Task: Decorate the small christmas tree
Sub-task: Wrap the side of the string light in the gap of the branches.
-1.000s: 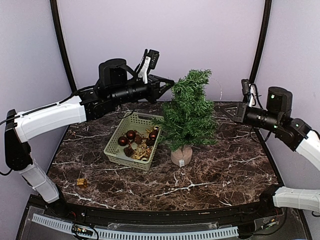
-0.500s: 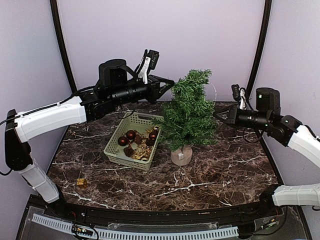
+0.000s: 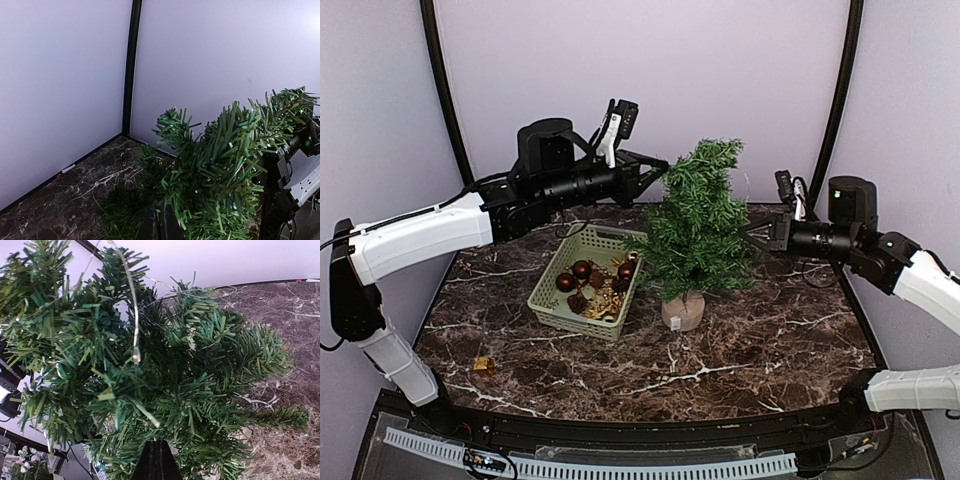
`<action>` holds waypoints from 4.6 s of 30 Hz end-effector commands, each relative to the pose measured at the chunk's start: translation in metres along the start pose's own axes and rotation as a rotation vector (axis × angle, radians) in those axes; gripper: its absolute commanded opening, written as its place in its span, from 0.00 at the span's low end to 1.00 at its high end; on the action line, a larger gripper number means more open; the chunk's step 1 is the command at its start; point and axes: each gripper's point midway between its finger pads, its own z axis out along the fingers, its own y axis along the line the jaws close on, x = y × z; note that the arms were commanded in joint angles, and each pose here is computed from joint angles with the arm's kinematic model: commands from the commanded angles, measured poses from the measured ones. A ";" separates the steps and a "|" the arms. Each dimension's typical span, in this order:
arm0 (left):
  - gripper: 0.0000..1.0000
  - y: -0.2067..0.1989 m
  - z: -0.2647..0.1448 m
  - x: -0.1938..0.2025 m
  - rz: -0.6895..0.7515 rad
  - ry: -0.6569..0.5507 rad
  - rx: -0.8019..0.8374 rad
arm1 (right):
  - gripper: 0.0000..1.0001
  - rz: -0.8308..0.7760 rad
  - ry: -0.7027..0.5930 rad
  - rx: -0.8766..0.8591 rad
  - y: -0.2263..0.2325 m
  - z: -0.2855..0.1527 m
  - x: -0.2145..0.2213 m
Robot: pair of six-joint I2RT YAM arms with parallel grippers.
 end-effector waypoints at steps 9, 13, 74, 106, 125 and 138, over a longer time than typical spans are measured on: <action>0.00 -0.005 -0.013 -0.022 0.024 -0.059 0.010 | 0.00 -0.020 0.033 0.030 -0.022 0.030 0.007; 0.00 -0.004 -0.013 -0.022 0.024 -0.062 0.010 | 0.00 -0.023 0.043 0.006 -0.020 0.037 0.007; 0.58 -0.008 -0.051 -0.042 0.040 -0.106 -0.003 | 0.93 -0.284 -0.415 0.218 0.046 -0.147 -0.080; 0.48 0.007 -0.087 0.006 -0.040 0.045 -0.111 | 0.29 -0.381 0.039 0.265 0.057 -0.080 -0.109; 0.46 0.010 -0.093 0.014 -0.033 0.053 -0.129 | 0.01 -0.319 0.082 0.272 0.014 -0.034 -0.086; 0.43 0.017 -0.077 0.014 -0.113 0.031 -0.068 | 0.00 -0.192 0.088 0.141 -0.016 0.019 -0.048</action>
